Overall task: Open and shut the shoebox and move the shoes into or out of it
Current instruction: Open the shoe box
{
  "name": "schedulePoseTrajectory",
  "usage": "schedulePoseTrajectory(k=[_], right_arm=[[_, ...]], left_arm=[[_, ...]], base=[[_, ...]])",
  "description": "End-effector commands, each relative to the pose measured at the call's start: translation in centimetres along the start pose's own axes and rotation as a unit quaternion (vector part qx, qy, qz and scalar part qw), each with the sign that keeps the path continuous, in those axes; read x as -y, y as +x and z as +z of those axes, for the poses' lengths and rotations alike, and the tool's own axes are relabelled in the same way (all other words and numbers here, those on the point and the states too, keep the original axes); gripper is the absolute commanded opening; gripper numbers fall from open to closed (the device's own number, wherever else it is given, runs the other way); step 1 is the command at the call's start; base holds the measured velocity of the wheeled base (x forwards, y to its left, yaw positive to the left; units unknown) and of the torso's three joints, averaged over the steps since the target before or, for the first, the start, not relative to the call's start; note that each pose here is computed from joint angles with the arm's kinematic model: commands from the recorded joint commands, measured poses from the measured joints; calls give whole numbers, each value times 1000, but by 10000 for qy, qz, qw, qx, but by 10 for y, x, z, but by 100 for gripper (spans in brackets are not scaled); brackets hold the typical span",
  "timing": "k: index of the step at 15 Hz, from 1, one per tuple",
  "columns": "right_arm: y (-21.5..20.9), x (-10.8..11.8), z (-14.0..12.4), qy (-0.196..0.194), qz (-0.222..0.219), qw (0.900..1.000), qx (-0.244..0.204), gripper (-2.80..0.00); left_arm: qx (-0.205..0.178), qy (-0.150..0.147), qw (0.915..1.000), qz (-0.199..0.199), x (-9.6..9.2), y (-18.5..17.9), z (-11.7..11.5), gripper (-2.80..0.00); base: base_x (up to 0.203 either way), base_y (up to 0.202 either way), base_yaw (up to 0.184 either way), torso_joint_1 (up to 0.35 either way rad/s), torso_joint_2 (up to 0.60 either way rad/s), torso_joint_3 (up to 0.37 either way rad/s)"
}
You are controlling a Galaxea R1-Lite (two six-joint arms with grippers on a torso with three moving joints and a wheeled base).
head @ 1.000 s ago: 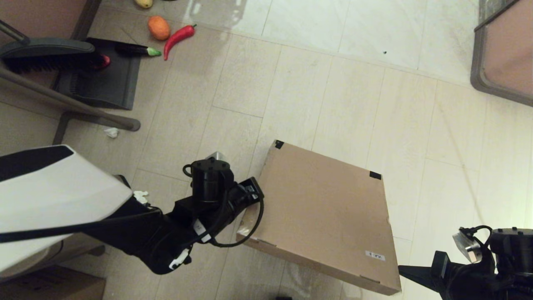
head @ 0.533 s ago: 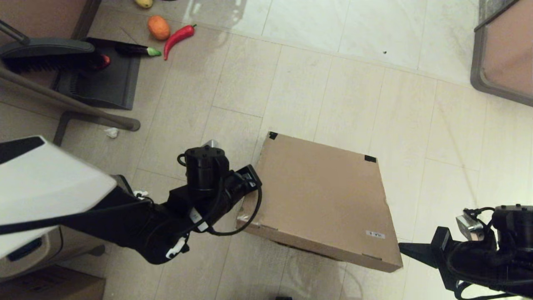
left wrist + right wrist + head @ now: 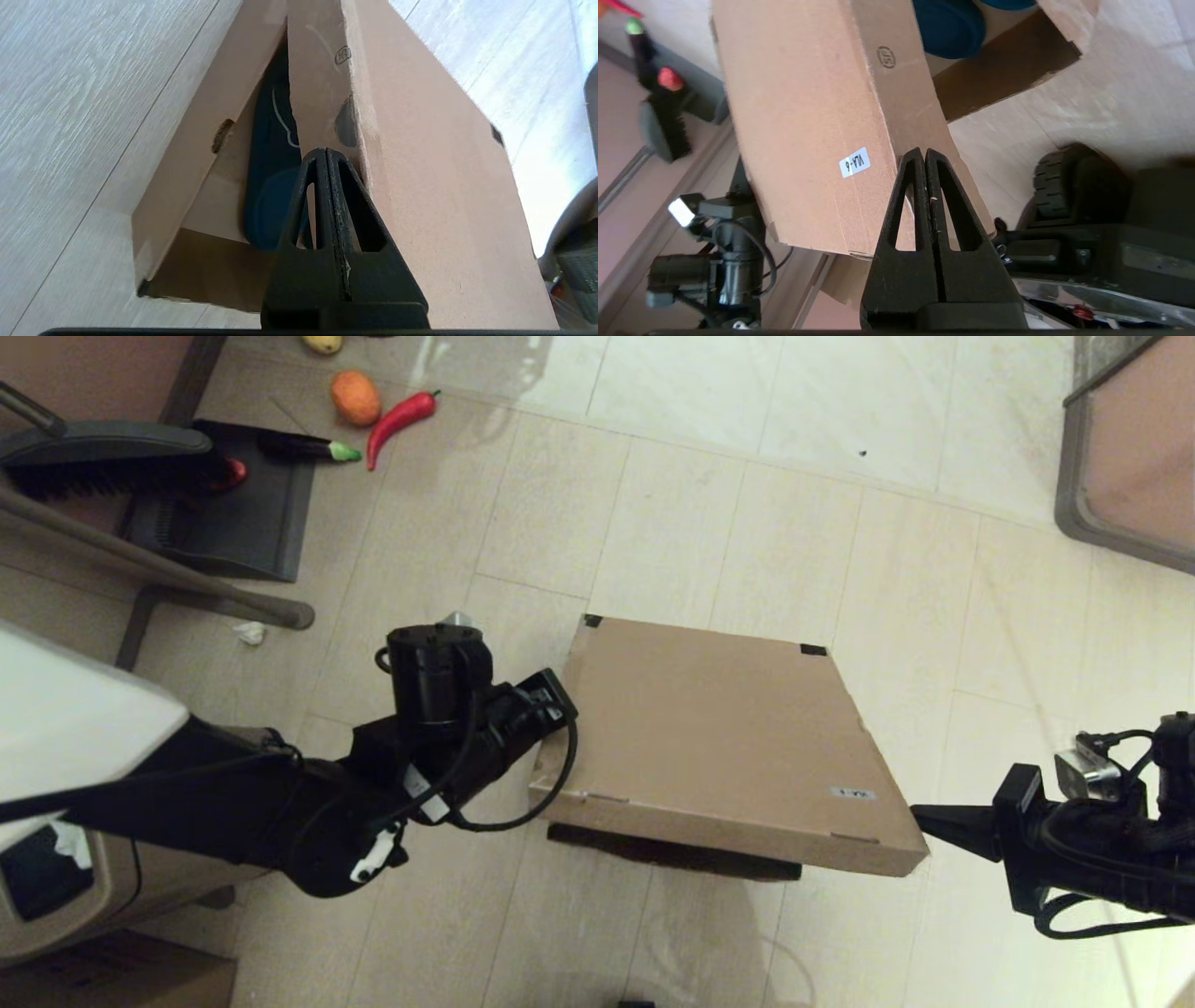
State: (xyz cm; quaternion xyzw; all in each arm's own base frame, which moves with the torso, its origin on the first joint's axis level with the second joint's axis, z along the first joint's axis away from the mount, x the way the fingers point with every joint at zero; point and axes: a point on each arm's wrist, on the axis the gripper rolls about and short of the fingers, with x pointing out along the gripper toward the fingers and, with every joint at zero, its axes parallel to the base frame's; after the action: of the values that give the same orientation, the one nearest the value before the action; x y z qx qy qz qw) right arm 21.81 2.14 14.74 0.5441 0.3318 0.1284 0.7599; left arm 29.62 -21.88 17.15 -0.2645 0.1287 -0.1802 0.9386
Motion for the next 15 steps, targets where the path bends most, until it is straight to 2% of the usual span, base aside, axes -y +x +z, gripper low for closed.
schedulePoseTrajectory(k=[1,3,7,12,15], right_arm=[[-9,-11,-1,-86,219,9997,64,-280],[-13,-20,0,0,322,9994,99,-280],[-14,-32,5,-78,462,9988,127,-280],[-13,-51,15,-162,608,9978,185,-280],[-15,-58,18,-137,659,9975,218,-280]], left_arm=[[126,-54,9999,-93,6,-6,11,-280],[150,-66,9997,-156,10,-5,16,-280],[140,-72,9995,-268,17,-4,27,-280],[331,-114,9986,-387,34,3,53,-280],[431,-130,9985,-301,33,7,68,-280]], base=[[0,0,0,0,0,0],[0,0,0,0,0,0],[0,0,0,0,0,0],[0,0,0,0,0,0],[0,0,0,0,0,0]])
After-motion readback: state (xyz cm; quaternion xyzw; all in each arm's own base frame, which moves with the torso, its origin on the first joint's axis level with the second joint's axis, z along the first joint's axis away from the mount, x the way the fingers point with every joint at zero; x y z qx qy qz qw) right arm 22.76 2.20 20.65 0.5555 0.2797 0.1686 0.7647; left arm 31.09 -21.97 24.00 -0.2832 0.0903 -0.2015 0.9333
